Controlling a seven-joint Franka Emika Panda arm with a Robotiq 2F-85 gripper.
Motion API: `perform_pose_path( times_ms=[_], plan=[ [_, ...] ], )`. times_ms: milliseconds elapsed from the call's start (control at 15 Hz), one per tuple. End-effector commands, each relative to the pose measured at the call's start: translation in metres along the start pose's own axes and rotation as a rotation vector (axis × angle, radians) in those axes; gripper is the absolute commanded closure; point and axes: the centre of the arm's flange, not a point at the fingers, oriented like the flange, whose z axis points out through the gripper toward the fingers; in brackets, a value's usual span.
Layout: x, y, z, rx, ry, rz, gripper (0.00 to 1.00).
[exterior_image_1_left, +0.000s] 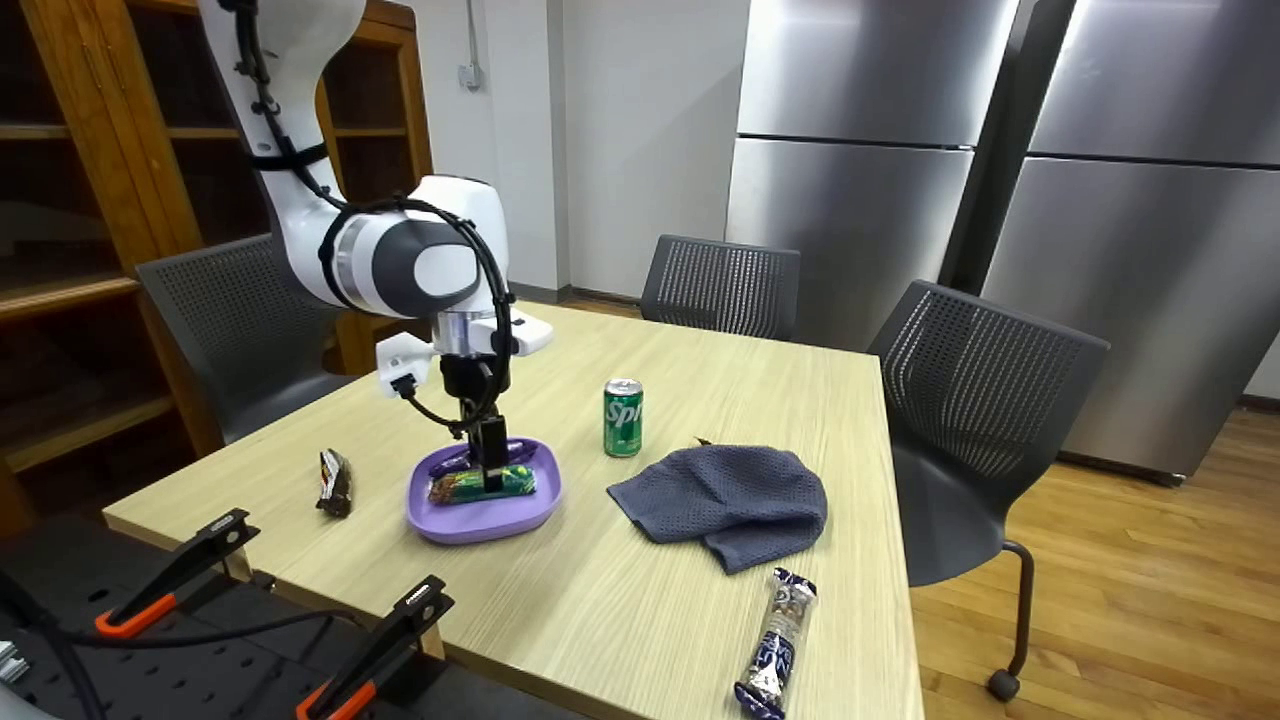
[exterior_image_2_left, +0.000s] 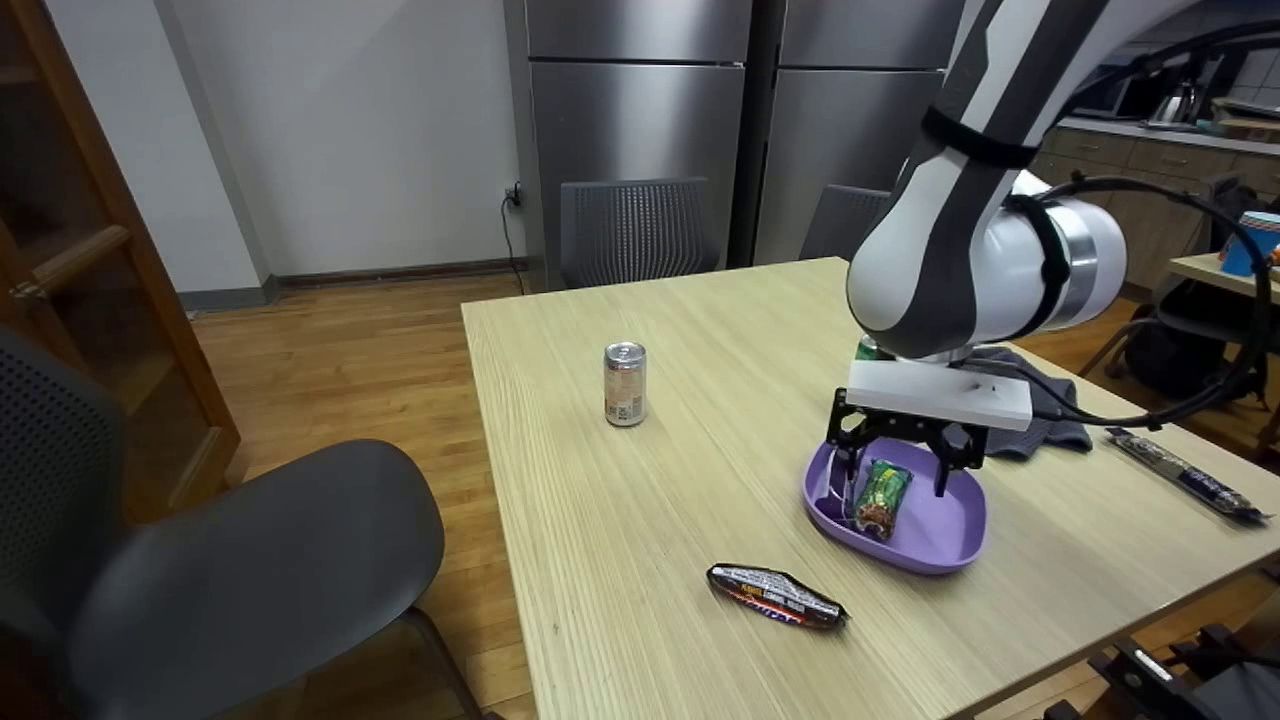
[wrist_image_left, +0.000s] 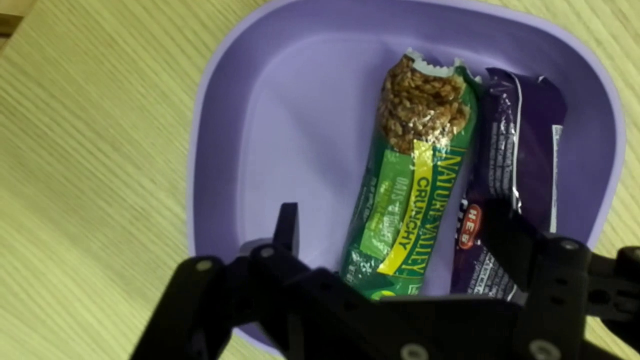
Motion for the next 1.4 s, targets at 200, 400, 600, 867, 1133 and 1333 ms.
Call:
perform_pose_path(
  times_ms=[200, 400, 600, 867, 1133, 1333],
  plan=[
    [-0.005, 0.012, -0.016, 0.017, -0.007, 0.023, 0.00],
    [-0.007, 0.019, -0.020, 0.021, -0.011, 0.025, 0.00],
    [-0.013, 0.027, -0.026, 0.020, -0.021, 0.018, 0.00],
    [-0.023, 0.035, -0.035, 0.021, -0.023, 0.014, 0.00],
    [-0.036, 0.037, -0.046, 0.025, -0.018, -0.007, 0.00],
    [-0.047, 0.035, -0.052, 0.023, -0.011, -0.032, 0.00]
  ],
)
